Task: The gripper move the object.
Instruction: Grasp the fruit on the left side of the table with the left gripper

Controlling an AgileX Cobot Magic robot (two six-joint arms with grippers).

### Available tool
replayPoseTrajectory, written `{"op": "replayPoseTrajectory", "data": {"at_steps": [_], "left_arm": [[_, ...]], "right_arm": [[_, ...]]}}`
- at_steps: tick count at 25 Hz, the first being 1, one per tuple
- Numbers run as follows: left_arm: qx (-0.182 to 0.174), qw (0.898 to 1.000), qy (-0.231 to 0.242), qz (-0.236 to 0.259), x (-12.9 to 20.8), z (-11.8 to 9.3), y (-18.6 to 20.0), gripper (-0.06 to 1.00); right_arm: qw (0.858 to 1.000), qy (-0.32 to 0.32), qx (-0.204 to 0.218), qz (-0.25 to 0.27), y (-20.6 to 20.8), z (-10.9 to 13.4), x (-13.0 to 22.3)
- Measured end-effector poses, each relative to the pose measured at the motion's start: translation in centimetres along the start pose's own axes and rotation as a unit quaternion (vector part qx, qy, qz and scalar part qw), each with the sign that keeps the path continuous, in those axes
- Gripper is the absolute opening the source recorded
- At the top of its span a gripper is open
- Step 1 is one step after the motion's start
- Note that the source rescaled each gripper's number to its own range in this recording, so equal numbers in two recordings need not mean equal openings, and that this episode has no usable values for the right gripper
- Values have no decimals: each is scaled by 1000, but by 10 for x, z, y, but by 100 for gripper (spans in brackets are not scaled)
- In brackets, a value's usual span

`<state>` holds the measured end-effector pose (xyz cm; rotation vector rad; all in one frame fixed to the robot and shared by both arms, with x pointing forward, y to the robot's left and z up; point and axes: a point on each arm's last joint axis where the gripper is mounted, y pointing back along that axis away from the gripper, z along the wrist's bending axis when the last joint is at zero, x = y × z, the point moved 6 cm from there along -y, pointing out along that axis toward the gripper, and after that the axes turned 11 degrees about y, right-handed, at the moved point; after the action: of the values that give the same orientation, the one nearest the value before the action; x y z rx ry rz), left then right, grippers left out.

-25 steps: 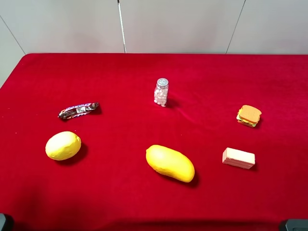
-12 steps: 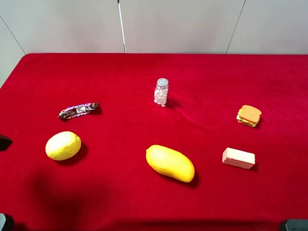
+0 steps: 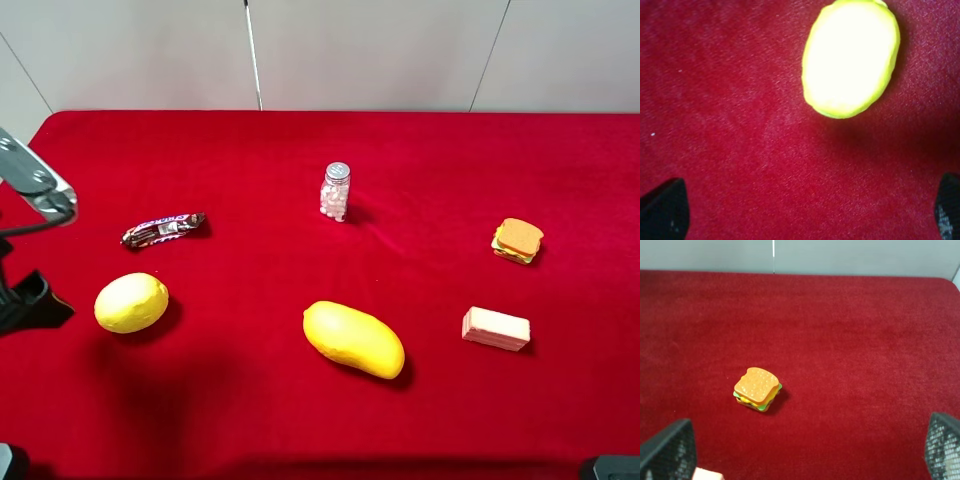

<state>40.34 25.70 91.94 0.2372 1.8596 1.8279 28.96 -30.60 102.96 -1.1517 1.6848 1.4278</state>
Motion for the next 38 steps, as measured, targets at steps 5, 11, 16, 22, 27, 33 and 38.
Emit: {"op": "replayPoseTrajectory", "data": {"at_steps": [5, 11, 16, 22, 27, 33, 38], "left_arm": [[8, 1000, -12, 26, -4, -3, -16, 100], [8, 998, -38, 40, -11, -6, -34, 100], [11, 998, -39, 51, -15, -6, -49, 100], [14, 997, -45, 57, -20, -7, -69, 100], [16, 996, -53, 66, -21, -7, -82, 100], [12, 997, -57, 48, -28, -6, -91, 100], [9, 997, -65, 34, -34, -5, -97, 100]], "right_arm": [[1000, 0, 0, 0, 0, 0, 0], [1000, 0, 0, 0, 0, 0, 0], [1000, 0, 0, 0, 0, 0, 0], [1000, 0, 0, -1, 0, 0, 0], [1000, 0, 0, 0, 0, 0, 0], [1000, 0, 0, 0, 0, 0, 0], [1000, 0, 0, 0, 0, 0, 0]]}}
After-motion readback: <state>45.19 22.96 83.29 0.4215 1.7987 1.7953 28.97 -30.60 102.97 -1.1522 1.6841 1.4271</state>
